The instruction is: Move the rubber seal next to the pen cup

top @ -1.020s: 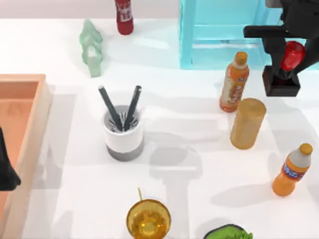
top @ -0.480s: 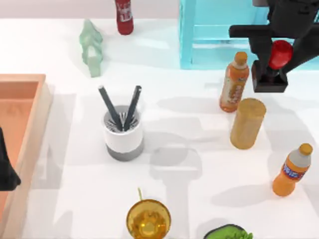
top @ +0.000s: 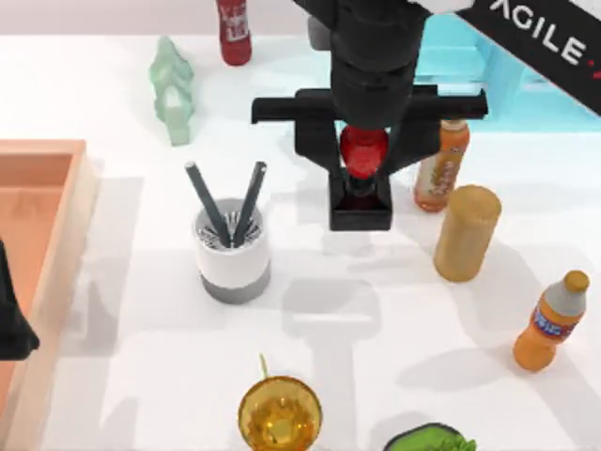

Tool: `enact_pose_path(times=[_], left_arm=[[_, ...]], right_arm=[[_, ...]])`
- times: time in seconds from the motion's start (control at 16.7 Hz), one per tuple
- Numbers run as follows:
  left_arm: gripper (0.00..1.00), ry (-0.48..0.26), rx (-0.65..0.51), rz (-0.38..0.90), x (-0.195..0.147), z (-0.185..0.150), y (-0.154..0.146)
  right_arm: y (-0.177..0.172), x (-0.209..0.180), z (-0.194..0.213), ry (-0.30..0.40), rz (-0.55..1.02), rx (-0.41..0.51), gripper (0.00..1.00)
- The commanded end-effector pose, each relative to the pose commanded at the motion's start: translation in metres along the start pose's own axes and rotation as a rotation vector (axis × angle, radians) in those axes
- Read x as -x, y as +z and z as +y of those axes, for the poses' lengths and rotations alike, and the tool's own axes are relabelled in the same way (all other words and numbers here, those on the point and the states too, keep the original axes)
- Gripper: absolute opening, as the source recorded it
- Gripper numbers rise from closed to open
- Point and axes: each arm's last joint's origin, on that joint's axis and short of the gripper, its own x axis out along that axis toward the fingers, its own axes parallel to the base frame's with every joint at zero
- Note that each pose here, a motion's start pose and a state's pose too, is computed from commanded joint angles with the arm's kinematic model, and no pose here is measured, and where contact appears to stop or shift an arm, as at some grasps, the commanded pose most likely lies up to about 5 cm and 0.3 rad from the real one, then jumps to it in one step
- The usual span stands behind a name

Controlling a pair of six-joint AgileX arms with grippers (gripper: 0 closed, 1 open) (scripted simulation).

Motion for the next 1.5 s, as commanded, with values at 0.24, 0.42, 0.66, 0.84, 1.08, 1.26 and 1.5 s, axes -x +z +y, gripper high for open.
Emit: enact_pose_path(times=[0.24, 0.42, 0.66, 0.84, 1.08, 1.26, 1.5], left_arm=[[1.00, 0.000, 0.000, 0.000, 0.000, 0.000, 0.000], [1.00, 0.000, 0.000, 0.000, 0.000, 0.000, 0.000], [1.00, 0.000, 0.000, 0.000, 0.000, 0.000, 0.000], [1.00, 0.000, 0.000, 0.000, 0.000, 0.000, 0.000], [1.00, 0.000, 0.000, 0.000, 0.000, 0.000, 0.000], [1.00, 0.000, 0.000, 0.000, 0.000, 0.000, 0.000], [1.00, 0.000, 0.000, 0.000, 0.000, 0.000, 0.000]], right_arm=[[-0.020, 0.005, 0.025, 0.013, -0.036, -0.003, 0.00], [-0.019, 0.005, 0.024, 0.014, -0.032, -0.007, 0.00], [-0.020, -0.003, 0.025, 0.013, -0.033, -0.004, 0.00], [-0.020, -0.010, 0.026, 0.013, -0.036, -0.003, 0.00], [-0.020, -0.010, 0.026, 0.014, -0.036, -0.003, 0.08], [-0.020, -0.010, 0.026, 0.014, -0.036, -0.003, 0.30], [-0.020, -0.010, 0.026, 0.014, -0.036, -0.003, 0.60]])
